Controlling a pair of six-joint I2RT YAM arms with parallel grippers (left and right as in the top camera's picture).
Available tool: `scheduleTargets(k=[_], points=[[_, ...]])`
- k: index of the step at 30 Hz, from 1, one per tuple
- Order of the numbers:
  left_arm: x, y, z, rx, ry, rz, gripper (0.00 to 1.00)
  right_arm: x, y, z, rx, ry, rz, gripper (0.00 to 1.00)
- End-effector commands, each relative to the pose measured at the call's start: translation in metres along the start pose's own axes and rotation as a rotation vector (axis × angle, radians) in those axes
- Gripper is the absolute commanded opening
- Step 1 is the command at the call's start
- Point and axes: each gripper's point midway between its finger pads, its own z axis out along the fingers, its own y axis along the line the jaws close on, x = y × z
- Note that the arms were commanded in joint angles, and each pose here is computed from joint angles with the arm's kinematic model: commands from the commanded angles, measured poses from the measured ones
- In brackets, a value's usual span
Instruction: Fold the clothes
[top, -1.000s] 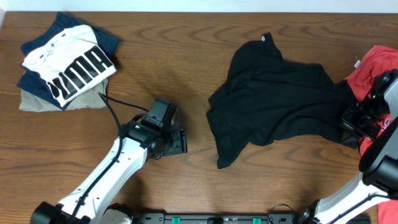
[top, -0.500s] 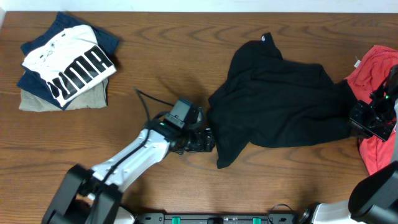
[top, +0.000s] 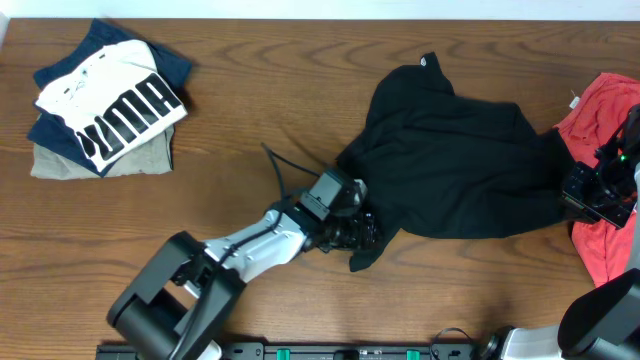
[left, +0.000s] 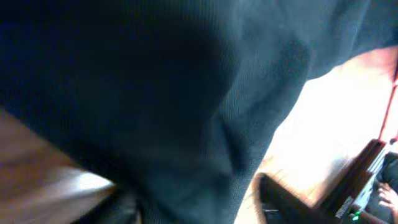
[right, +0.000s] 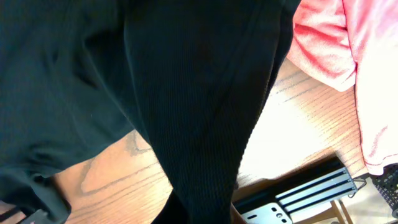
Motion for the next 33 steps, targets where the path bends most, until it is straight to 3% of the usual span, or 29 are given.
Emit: scheduleTargets(k=[1,4,12,18,23,28,33], points=[[0.000,-0.003,0.006,0.004,-0.001,0.013,0.27,0.001,0.002,-0.003,-0.006,-0.014,-0.020,0.01],[-0.008,-0.002,0.003,0.013,-0.027,0.063,0.07,0.001,0.002,-0.003,-0.007,-0.016,-0.020,0.01],[-0.056,0.033,-0.055,-0.063,-0.170,0.103,0.06,0.001,0.010,-0.004,-0.051,-0.017,-0.065,0.01],[-0.093,0.047,-0.160,-0.143,-0.361,0.055,0.06,0.003,0.031,-0.008,-0.177,-0.017,-0.136,0.01],[-0.110,0.022,-0.263,-0.077,-0.582,0.045,0.06,0.002,0.050,-0.031,-0.290,-0.086,-0.180,0.01],[-0.114,-0.013,-0.368,-0.058,-0.868,0.110,0.06,-0.002,0.071,-0.088,-0.424,-0.238,-0.247,0.01],[-0.098,-0.060,-0.439,-0.044,-1.055,0.223,0.06,0.000,0.075,-0.162,-0.462,-0.457,-0.304,0.01]])
